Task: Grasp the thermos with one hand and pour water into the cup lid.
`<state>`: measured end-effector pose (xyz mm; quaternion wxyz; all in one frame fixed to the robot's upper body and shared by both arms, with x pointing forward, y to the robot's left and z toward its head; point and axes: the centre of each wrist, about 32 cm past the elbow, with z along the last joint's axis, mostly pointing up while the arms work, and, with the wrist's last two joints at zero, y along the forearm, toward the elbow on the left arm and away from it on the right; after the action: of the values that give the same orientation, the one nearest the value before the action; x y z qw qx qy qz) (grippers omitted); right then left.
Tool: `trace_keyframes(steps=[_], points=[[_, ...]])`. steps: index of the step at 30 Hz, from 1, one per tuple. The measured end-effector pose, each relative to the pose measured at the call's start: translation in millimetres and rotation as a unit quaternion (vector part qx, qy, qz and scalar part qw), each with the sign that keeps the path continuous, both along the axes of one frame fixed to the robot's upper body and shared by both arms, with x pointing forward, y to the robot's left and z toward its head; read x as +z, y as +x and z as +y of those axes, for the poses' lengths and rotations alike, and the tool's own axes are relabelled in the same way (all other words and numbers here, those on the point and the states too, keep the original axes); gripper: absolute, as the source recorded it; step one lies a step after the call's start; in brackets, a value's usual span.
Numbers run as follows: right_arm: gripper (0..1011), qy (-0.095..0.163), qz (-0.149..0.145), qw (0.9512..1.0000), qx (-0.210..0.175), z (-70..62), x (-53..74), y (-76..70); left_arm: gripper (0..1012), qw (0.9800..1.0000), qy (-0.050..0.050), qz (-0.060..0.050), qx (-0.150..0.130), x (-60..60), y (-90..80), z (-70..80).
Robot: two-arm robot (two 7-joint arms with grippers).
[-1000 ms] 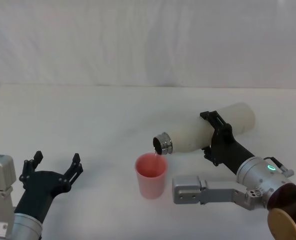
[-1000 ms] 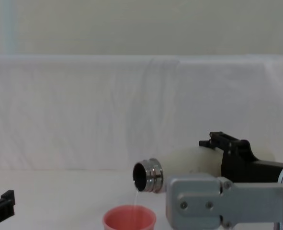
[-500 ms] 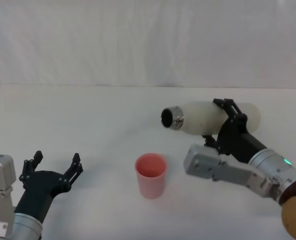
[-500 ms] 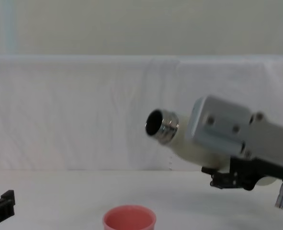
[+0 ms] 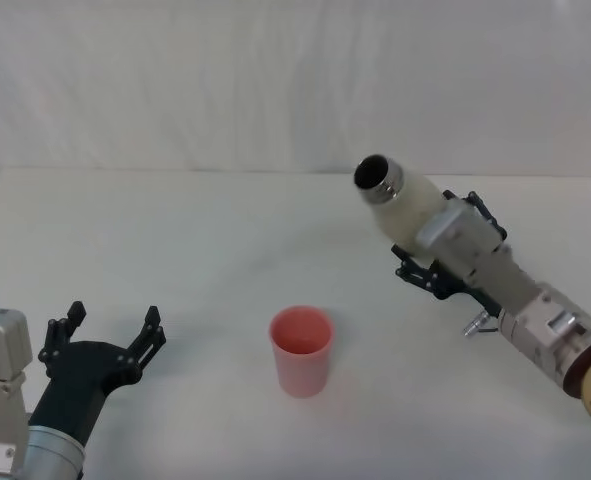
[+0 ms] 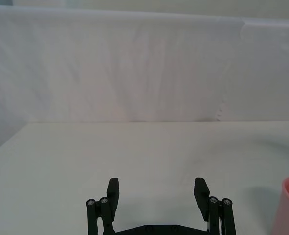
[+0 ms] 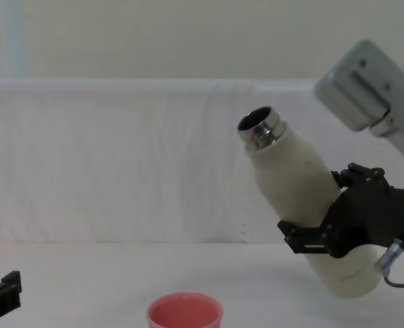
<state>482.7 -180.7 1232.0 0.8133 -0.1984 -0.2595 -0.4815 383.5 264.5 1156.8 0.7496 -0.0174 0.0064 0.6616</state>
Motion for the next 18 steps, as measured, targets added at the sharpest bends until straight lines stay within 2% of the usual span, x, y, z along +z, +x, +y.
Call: trace_keyframes(steps=[2,3,5,6,9,10,11,13,18], points=[[957,0.018,0.009,0.9998,-0.001,-0.2,-0.8,1.7,1001,1.0000,0.000,0.000,0.000,0.0,0.0,0.0],[957,0.038,0.020,0.9991,-0.001,-0.3,-1.8,3.3,1001,1.0000,0.000,0.000,0.000,0.0,0.0,0.0],[957,0.048,0.025,0.9985,-0.001,-0.3,-2.3,4.1,1001,1.0000,0.000,0.000,0.000,0.0,0.0,0.0],[957,0.075,0.039,0.9964,-0.002,-0.9,-3.5,6.6,1001,1.0000,0.000,0.000,0.000,0.0,0.0,0.0],[957,0.100,0.054,0.9935,-0.003,-1.4,-4.9,8.9,1001,1.0000,0.000,0.000,0.000,0.0,0.0,0.0],[957,0.100,0.054,0.9935,-0.003,-1.4,-4.9,8.9,1001,1.0000,0.000,0.000,0.000,0.0,0.0,0.0],[957,0.124,0.067,0.9899,-0.006,-1.9,-6.0,11.3,1001,1.0000,0.000,0.000,0.000,0.0,0.0,0.0],[957,0.148,0.081,0.9855,-0.010,-2.9,-7.4,14.3,1001,1.0000,0.000,0.000,0.000,0.0,0.0,0.0],[957,0.184,0.103,0.9773,-0.015,-3.4,-10.1,19.3,1001,1.0000,0.000,0.000,0.000,0.0,0.0,0.0]])
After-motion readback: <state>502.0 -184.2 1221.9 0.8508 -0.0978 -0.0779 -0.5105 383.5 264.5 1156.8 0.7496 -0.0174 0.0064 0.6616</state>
